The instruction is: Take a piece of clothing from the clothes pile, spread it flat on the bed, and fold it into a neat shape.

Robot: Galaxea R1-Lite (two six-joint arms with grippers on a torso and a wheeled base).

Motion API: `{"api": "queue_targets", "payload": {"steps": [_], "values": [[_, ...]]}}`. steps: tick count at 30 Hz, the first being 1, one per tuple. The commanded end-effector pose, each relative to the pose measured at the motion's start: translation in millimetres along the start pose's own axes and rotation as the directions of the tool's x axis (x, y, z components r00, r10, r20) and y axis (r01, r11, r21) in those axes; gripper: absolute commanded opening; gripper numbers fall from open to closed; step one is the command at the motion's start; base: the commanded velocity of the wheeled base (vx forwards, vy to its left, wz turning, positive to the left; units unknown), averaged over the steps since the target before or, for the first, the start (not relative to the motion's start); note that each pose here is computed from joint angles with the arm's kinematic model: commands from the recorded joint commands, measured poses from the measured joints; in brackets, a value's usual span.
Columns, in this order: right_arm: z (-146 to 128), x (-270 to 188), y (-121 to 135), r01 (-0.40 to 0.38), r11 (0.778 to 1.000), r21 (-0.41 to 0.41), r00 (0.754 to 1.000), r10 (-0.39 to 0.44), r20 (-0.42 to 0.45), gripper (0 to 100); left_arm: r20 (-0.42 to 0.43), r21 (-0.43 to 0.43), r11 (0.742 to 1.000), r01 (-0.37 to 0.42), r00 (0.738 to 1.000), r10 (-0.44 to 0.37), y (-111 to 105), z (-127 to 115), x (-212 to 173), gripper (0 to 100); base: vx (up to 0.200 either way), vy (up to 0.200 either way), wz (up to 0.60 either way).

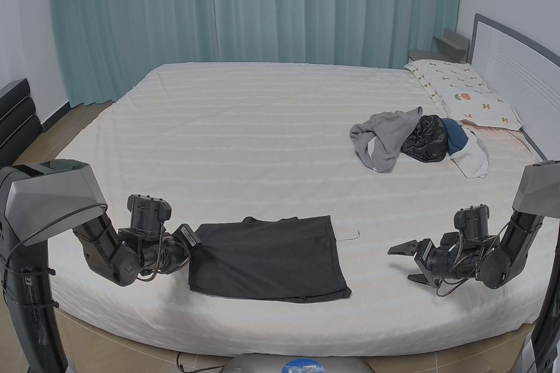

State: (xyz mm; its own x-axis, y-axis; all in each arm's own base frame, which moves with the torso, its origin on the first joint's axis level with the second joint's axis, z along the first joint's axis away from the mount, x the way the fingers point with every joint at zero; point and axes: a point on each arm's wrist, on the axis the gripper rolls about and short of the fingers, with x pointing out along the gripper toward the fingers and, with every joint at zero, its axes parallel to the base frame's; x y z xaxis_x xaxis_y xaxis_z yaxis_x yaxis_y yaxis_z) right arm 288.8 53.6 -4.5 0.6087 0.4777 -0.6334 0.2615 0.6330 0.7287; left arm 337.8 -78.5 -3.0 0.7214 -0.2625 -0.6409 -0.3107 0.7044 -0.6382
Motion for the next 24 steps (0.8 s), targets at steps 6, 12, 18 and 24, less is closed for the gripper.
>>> {"api": "queue_targets", "payload": {"steps": [6,12,18,24], "values": [[-0.5,0.3,0.0,0.000,1.000,-0.001,1.000,0.000,-0.002,100,0.010,-0.020,1.000,0.003,1.000,-0.002,-0.1,3.0,-2.9,0,0.000,0.200,0.00],[-0.5,0.3,0.0,0.000,1.000,-0.001,1.000,0.000,-0.002,100,0.010,-0.020,1.000,0.003,1.000,-0.002,-0.6,3.0,-5.9,0,0.000,0.200,0.00],[-0.5,0.3,0.0,0.000,1.000,-0.001,1.000,0.000,-0.002,100,0.006,-0.022,1.000,-0.002,1.000,0.002,0.3,2.2,-6.6,0,0.000,0.200,0.00],[-0.5,0.3,0.0,0.000,1.000,-0.001,1.000,0.000,-0.002,100,0.009,-0.042,0.999,0.000,1.000,0.001,-1.0,3.1,-8.3,0,0.000,0.200,0.00]]}}
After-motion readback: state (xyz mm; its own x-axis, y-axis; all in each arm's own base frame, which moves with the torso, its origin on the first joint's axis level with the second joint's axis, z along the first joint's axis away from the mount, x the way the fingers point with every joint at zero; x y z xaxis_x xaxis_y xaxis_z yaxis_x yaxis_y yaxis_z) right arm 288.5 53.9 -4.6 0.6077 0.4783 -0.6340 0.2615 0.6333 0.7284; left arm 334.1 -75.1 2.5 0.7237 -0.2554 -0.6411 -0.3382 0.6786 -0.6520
